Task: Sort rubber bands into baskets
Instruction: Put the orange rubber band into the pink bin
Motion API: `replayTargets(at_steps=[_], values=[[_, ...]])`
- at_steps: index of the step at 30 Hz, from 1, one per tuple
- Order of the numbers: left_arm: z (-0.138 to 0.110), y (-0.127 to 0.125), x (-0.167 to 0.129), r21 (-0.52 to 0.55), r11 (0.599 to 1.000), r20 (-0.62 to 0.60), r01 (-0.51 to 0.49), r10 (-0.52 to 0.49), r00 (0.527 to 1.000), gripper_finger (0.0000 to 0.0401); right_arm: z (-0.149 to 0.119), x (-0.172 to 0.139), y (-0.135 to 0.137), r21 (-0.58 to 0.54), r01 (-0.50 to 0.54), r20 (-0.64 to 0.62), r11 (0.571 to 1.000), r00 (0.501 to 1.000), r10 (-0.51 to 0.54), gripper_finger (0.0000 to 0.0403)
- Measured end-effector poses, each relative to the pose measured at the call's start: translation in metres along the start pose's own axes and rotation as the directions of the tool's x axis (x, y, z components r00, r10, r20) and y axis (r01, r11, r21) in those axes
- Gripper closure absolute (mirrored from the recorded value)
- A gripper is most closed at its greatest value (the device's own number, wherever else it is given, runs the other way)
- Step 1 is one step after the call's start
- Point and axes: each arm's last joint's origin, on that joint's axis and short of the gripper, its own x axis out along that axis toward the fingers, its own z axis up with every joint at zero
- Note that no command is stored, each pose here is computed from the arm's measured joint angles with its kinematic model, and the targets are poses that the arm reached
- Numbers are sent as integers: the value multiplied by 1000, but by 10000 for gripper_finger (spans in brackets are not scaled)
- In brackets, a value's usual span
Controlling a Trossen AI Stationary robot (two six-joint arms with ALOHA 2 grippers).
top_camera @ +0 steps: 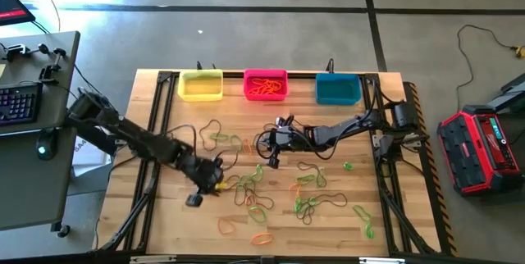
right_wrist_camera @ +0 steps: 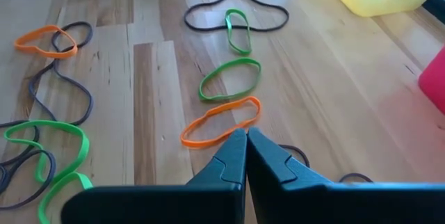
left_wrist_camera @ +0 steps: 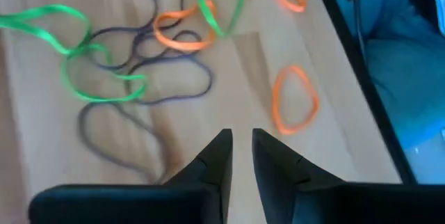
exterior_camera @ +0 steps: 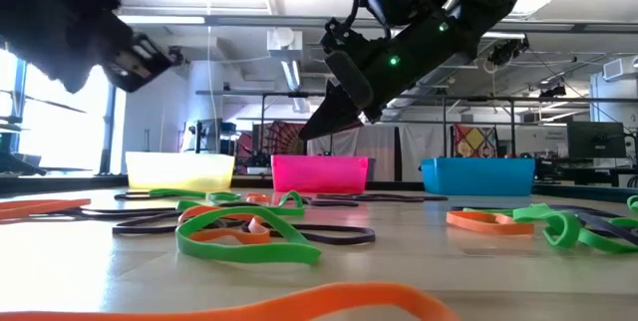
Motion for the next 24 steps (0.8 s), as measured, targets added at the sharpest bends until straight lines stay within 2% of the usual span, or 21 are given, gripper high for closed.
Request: replayTargets(at_steps=[4,12,18,24], values=[[-4,-16,20,-40,999,-2,-31,31,1000,327,0,0,0,0,-1,0,1000,1000,1,402],[-10,-37,53,-194,981,11,25,-23,1000,284,-1,0,0,-4,0,-12,1000,1000,0,402],[-16,-54,71,-223,975,-40,-4,-5,999,276,-2,0,0,-6,1,-22,1000,1000,-1,402],[-22,-57,88,-286,957,-115,-57,25,993,276,-3,-1,2,-10,-4,-25,1000,1000,4,402]])
